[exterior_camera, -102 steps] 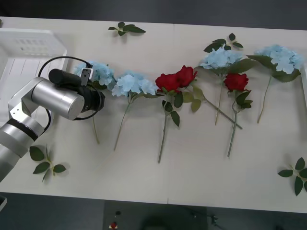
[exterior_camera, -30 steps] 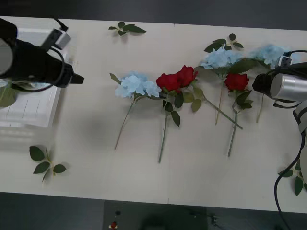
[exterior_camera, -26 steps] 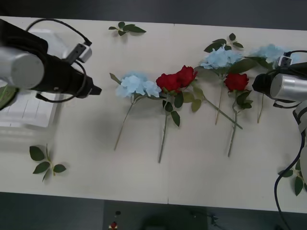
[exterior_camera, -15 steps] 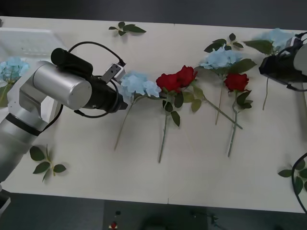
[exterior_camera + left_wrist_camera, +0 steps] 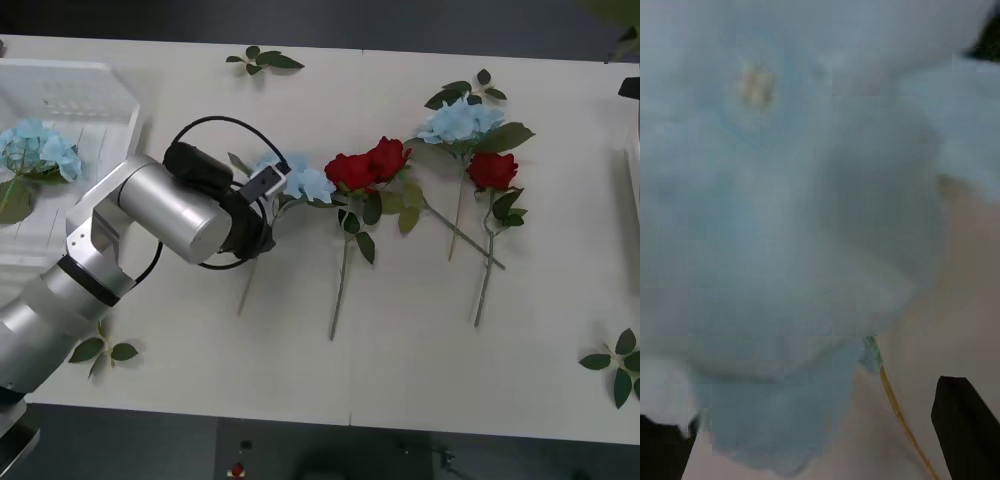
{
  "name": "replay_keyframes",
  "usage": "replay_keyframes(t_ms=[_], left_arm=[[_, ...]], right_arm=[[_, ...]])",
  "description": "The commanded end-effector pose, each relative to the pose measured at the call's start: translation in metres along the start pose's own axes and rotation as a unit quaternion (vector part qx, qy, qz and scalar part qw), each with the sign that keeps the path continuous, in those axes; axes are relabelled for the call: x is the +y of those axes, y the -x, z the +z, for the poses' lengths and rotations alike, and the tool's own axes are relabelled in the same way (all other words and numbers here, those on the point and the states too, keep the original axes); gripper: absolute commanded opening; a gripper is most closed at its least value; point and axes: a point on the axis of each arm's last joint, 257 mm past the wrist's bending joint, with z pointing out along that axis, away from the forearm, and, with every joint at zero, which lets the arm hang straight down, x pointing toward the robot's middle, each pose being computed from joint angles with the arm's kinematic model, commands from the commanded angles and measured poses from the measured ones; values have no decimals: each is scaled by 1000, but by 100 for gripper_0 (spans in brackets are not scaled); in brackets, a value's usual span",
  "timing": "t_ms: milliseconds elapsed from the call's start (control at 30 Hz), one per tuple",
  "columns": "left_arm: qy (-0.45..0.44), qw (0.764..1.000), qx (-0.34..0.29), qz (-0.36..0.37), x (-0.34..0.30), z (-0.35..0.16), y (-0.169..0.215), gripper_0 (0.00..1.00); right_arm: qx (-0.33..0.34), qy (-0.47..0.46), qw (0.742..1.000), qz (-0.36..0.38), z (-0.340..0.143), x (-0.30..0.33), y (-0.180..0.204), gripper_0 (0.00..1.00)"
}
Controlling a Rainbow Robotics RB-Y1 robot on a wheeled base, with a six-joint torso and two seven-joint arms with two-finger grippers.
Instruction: Put the red flowers into the right box and the blue flowers into the left box
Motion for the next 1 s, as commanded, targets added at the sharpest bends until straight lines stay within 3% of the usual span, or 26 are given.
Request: replay_keyframes(t_ms=[33, 267, 433, 833, 1000], left_arm=[[1, 1000, -14, 26, -1, 6, 9, 87], [-19, 999, -36, -2, -15, 16, 18, 85], [-34, 996, -76, -35, -9, -5, 32, 86], [-70, 980, -157, -103, 28, -118, -4, 85], [-151, 942, -252, -162, 13, -169, 21, 86]], right_arm=[[-18, 66, 991, -114, -17, 55, -4, 0], [-64, 158, 961, -218, -29, 138, -28, 0], [-104, 196, 941, -257, -36, 185, -37, 0], [-156, 282, 923, -212, -3, 268, -51, 0], [-155, 308, 916, -206, 16, 298, -58, 0]])
